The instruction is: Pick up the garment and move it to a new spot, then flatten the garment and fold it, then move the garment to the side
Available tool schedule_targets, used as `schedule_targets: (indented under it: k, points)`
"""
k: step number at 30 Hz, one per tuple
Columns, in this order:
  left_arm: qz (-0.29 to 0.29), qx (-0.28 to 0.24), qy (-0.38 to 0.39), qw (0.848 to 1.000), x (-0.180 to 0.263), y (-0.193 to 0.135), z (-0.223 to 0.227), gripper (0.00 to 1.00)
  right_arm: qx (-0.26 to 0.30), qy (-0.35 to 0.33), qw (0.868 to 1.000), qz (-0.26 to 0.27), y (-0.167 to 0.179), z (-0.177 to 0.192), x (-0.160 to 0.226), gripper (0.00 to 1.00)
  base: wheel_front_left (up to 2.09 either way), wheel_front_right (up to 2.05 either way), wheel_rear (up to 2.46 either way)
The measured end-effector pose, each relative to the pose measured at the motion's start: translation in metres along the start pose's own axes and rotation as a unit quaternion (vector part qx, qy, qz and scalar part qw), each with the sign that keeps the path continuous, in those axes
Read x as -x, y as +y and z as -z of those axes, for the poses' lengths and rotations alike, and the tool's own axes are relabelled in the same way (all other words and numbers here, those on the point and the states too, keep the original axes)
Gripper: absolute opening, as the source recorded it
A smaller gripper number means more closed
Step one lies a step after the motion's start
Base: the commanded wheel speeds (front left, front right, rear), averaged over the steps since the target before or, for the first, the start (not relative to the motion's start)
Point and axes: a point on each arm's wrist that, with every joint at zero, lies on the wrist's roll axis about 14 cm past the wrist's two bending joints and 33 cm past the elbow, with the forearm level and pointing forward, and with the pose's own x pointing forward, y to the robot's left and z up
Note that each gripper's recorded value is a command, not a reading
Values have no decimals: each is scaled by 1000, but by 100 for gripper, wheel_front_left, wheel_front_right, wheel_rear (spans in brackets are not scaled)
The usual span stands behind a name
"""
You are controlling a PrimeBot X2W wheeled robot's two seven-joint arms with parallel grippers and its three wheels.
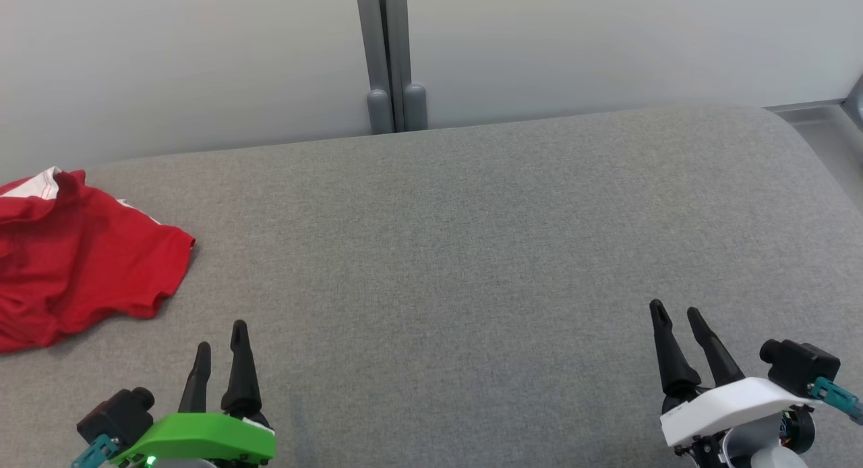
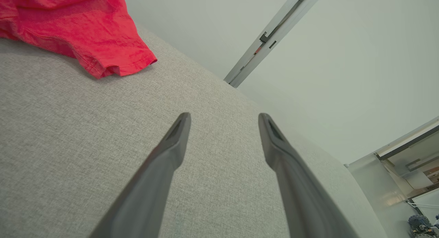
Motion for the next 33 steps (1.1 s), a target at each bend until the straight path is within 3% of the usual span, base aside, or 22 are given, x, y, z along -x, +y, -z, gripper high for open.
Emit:
schedule_targets:
  k: [16,33]
  points:
    - [8,-90,0,996,4,1,6,100,98,1,995,-17,5,4,1,100,0,0,0]
    - [21,-139,5,990,6,-4,16,100,175,-6,984,-32,9,3,2,100,0,0,0]
